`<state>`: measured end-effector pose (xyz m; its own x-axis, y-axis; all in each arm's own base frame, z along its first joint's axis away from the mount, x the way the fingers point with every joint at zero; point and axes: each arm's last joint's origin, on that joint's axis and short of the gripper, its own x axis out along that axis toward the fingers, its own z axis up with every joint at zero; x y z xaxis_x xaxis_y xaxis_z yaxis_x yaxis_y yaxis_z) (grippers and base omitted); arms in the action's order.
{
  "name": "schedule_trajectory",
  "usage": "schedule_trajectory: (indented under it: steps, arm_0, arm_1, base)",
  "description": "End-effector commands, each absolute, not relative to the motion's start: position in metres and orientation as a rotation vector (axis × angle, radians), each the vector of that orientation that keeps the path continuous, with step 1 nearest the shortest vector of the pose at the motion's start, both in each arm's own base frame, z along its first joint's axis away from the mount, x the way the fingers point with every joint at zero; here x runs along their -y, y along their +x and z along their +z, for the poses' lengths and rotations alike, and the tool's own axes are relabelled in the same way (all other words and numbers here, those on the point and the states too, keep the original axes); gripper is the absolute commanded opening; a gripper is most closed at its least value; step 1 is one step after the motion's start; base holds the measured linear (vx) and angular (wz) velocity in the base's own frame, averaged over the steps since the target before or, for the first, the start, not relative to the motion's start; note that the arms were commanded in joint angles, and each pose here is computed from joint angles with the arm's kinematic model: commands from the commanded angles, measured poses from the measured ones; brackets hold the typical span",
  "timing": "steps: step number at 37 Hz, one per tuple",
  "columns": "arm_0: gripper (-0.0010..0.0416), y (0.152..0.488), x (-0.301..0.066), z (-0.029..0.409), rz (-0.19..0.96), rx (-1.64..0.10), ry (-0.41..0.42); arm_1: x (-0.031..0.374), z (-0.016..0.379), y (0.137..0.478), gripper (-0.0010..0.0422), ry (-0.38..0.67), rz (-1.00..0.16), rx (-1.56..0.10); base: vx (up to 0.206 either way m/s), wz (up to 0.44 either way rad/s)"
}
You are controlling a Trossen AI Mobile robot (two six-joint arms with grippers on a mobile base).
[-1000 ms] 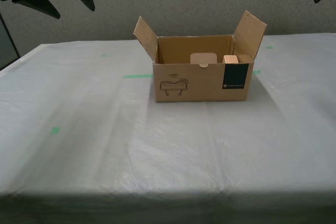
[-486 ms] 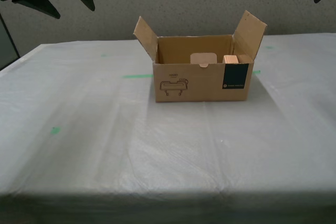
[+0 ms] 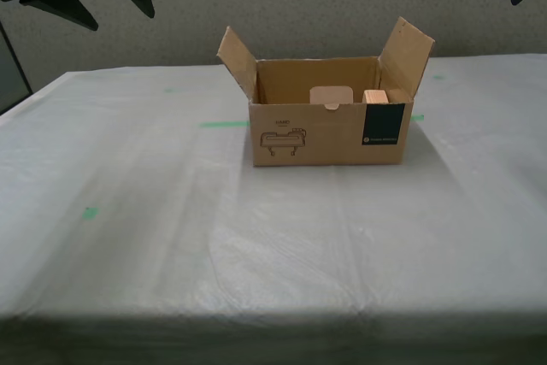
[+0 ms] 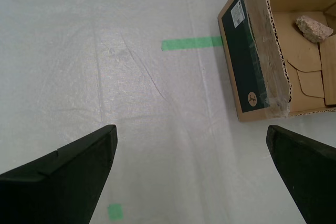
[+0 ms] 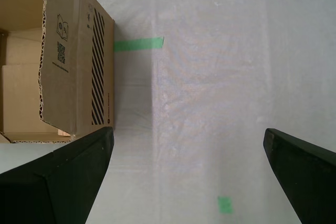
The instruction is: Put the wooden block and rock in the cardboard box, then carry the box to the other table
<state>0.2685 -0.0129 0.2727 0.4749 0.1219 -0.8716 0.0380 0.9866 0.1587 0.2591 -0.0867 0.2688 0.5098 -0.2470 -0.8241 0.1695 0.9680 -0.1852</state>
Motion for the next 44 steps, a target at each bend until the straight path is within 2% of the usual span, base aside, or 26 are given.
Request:
schedule_trajectory:
  steps: [1, 44]
  arm_0:
    - [0.0399, 0.2685, 0.0128, 0.273, 0.052, -1.074, 0.162]
    - [0.0398, 0.2685, 0.0128, 0.273, 0.052, -1.074, 0.162]
  arm_1:
    - [0.0867, 0.269, 0.2591, 0.0389, -0.082, -0.255, -1.004]
    - [0.0867, 0.269, 0.2591, 0.0389, -0.082, -0.255, -1.004]
  base:
    - [0.0, 0.0]
    - [0.0, 0.0]
